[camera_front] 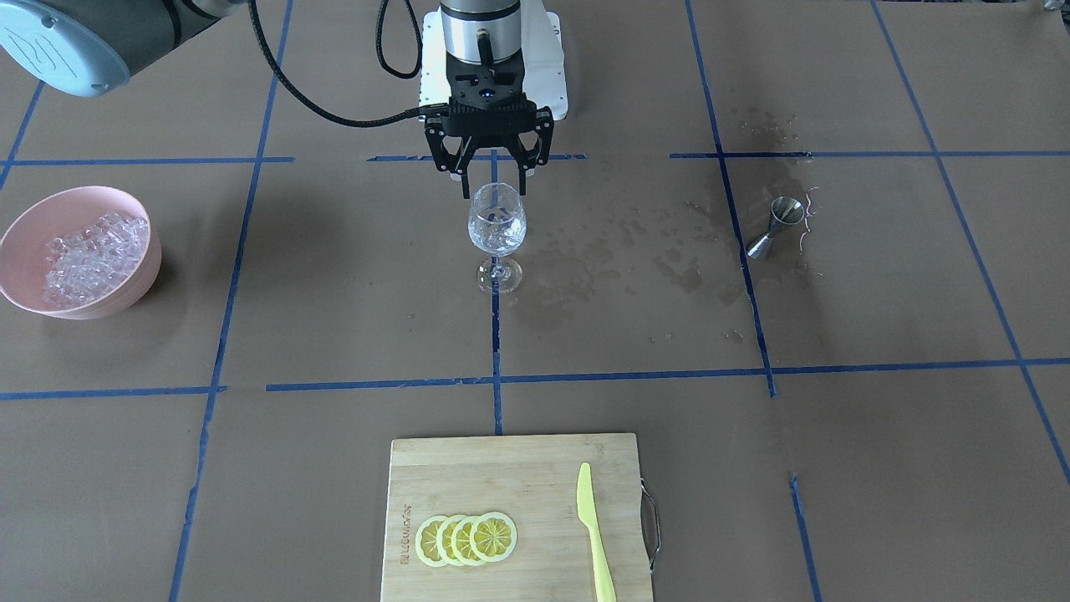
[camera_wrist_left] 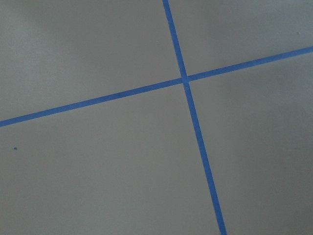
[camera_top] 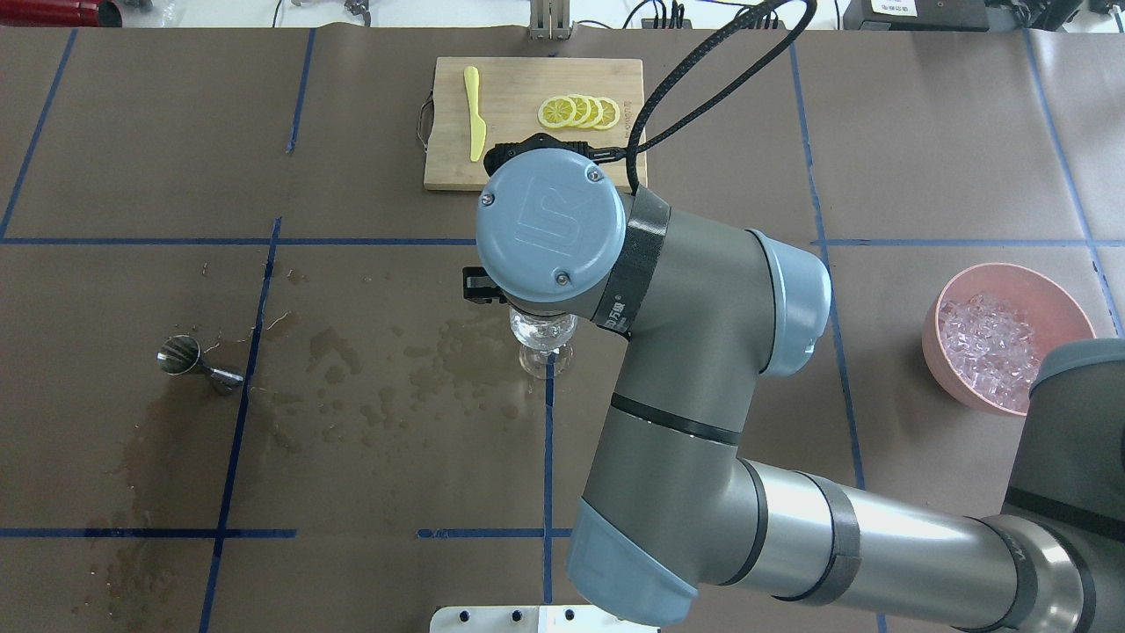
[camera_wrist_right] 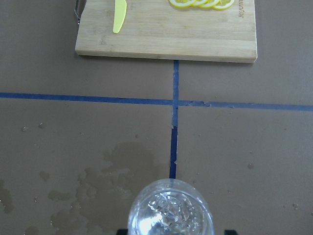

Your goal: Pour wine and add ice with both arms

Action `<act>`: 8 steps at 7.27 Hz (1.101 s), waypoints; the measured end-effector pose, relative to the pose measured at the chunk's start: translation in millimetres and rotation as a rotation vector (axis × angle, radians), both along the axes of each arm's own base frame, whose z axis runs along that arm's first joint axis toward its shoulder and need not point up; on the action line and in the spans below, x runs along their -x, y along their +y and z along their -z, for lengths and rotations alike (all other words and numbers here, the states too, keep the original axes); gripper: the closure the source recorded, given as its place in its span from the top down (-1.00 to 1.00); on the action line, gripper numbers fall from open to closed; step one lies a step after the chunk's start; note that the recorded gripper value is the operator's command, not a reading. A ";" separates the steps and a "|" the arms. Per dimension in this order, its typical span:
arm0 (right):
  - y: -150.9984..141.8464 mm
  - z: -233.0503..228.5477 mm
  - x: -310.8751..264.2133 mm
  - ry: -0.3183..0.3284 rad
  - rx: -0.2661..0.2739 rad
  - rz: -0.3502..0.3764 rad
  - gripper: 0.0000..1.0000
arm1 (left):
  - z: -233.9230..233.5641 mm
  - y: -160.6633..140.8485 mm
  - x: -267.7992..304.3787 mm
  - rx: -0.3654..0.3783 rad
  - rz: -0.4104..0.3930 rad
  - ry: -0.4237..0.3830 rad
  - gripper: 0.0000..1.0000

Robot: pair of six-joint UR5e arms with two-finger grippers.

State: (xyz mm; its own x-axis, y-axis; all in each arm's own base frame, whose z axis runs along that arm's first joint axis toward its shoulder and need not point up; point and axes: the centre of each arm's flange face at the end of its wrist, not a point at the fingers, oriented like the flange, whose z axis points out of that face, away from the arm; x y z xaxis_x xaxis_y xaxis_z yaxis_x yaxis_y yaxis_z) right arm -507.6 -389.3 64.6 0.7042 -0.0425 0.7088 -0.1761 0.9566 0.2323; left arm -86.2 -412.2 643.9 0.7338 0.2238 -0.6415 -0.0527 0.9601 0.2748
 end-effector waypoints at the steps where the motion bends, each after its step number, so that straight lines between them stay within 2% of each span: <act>1: -5.4 -2.2 -5.7 0.006 -0.008 0.010 0.97 | 0.0 0.0 0.0 0.000 0.000 0.000 1.00; 4: -41.2 -46.6 -74.9 0.039 -0.043 0.075 0.98 | 0.8 -0.2 -0.3 -0.001 -0.001 0.001 1.00; 6: -67.3 -98.6 -138.4 0.090 -0.089 0.160 0.98 | 1.8 -0.4 -0.3 -0.004 -0.001 0.001 1.00; 8: -96.8 -171.8 -201.5 0.145 -0.130 0.243 0.98 | 3.9 -1.5 -0.4 -0.007 -0.001 0.000 1.00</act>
